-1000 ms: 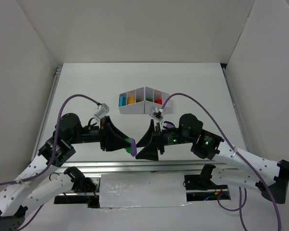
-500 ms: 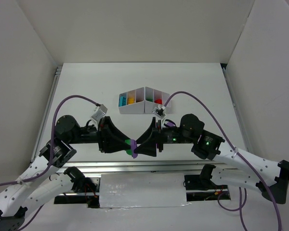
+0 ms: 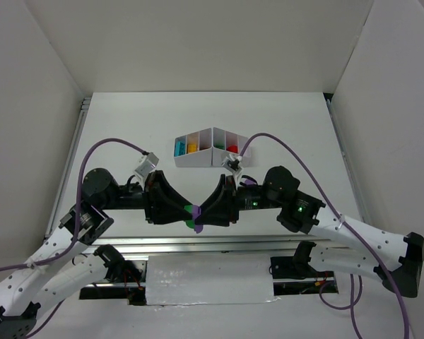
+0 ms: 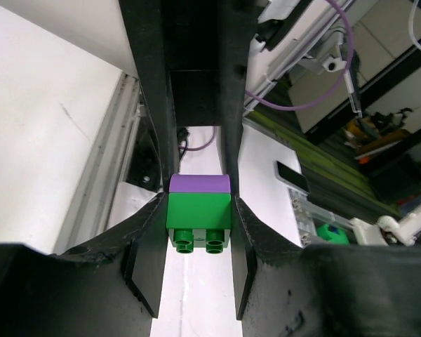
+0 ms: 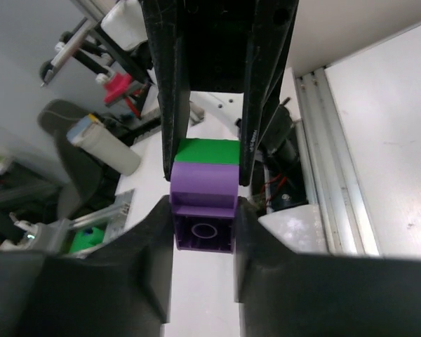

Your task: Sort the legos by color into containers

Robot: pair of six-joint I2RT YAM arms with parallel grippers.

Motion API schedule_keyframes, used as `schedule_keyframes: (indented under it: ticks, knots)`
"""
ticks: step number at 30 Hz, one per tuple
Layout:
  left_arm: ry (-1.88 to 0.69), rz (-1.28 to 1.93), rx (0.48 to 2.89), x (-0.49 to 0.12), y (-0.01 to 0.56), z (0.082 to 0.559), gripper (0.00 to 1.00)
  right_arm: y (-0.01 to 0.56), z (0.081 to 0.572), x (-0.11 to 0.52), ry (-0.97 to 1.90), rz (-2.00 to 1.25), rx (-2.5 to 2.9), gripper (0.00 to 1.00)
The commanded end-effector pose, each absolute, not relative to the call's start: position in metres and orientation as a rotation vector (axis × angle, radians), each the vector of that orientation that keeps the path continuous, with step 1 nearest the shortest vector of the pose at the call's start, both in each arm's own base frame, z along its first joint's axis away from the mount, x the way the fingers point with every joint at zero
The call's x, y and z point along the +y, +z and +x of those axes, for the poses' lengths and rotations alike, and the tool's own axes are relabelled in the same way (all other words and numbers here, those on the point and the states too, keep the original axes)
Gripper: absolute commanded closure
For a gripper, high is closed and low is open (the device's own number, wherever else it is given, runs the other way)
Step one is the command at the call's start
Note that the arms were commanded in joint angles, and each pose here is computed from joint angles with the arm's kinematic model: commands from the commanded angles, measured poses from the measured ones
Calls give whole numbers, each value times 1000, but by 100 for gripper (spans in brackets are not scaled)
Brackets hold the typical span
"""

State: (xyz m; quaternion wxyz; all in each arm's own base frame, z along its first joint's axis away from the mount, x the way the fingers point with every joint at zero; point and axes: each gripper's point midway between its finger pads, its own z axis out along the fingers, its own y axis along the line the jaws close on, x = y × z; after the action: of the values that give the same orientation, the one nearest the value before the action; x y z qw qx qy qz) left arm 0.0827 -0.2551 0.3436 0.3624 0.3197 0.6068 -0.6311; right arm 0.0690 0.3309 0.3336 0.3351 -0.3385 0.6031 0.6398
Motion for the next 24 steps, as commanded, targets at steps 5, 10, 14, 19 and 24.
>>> schedule_keyframes:
  ticks: [5,10,14,19,24]
  knots:
    - [-1628,880,1471,-254,360,75,100,342,73,330,1659,-872,1515,100]
    - [-1614,904,1473,-251,358,72,100,346,71,317,1621,-896,1464,100]
    - [-1593,902,1482,-250,356,72,100,346,70,307,1635,-904,1437,100]
    - [-1581,896,1479,-249,356,73,100,340,76,303,1620,-886,1457,100]
    - [-1435,859,1554,-241,353,86,100,311,137,287,1304,-604,1691,100]
